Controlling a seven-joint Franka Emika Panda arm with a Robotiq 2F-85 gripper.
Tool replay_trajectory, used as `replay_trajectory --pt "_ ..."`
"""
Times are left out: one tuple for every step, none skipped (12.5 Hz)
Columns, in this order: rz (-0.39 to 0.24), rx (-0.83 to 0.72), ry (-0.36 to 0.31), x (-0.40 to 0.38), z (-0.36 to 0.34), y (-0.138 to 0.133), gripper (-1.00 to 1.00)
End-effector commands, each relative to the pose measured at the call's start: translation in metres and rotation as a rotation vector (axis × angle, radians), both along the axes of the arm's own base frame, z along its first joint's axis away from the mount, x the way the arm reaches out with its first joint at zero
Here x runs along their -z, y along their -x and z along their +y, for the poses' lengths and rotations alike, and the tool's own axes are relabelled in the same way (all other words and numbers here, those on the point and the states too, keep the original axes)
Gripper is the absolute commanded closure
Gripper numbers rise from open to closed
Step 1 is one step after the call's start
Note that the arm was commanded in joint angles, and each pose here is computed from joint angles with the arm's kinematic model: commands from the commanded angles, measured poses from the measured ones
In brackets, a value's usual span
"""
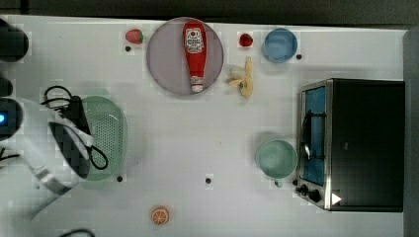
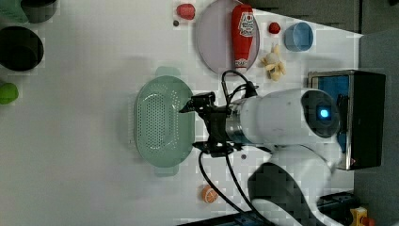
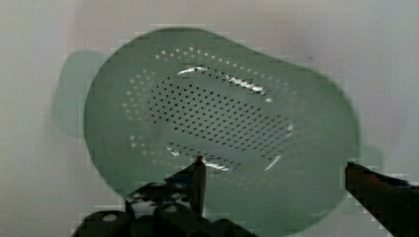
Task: Drag strainer left to right.
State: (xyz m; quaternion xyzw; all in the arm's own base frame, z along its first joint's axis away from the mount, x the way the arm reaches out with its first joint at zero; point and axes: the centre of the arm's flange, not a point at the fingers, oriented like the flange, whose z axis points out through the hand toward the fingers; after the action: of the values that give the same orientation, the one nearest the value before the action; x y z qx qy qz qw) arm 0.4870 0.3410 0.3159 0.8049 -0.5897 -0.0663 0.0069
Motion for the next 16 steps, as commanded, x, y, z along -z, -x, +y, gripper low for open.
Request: replay_trajectory --pt "0.057 0.260 0.004 0.054 -0.012 -0.008 -1.00" --pt "0.051 0.287 -0.016 0.069 -0.009 -0.009 -1.00" --pt "0.035 0.287 -0.037 0.082 -0.008 -0.010 -1.00" --pt "0.023 0.280 -0.045 0.095 -0.010 -0.010 -1.00" --pt "0.015 0.271 -0.044 0.108 -0.014 -0.008 -1.00" --pt "0.011 0.260 -0.035 0.120 -0.019 -0.005 -1.00" --pt "0.007 0.250 -0.021 0.129 -0.026 -0.001 -1.00" --pt "0.007 0.245 -0.005 0.137 -0.034 0.001 -1.00" --pt "0.005 0.250 0.002 0.143 -0.041 0.002 -1.00" --pt "0.002 0.256 0.001 0.146 -0.046 0.003 -1.00" --pt "-0.010 0.264 -0.010 0.148 -0.048 0.001 -1.00" --pt "-0.011 0.275 -0.005 0.151 -0.055 0.000 -1.00" --pt "-0.009 0.284 0.005 0.155 -0.062 -0.001 -1.00" --pt "-0.020 0.292 -0.002 0.154 -0.066 -0.004 -1.00" --pt "-0.014 0.298 0.008 0.158 -0.071 -0.003 -1.00" --pt "-0.008 0.304 0.022 0.163 -0.080 -0.002 -1.00"
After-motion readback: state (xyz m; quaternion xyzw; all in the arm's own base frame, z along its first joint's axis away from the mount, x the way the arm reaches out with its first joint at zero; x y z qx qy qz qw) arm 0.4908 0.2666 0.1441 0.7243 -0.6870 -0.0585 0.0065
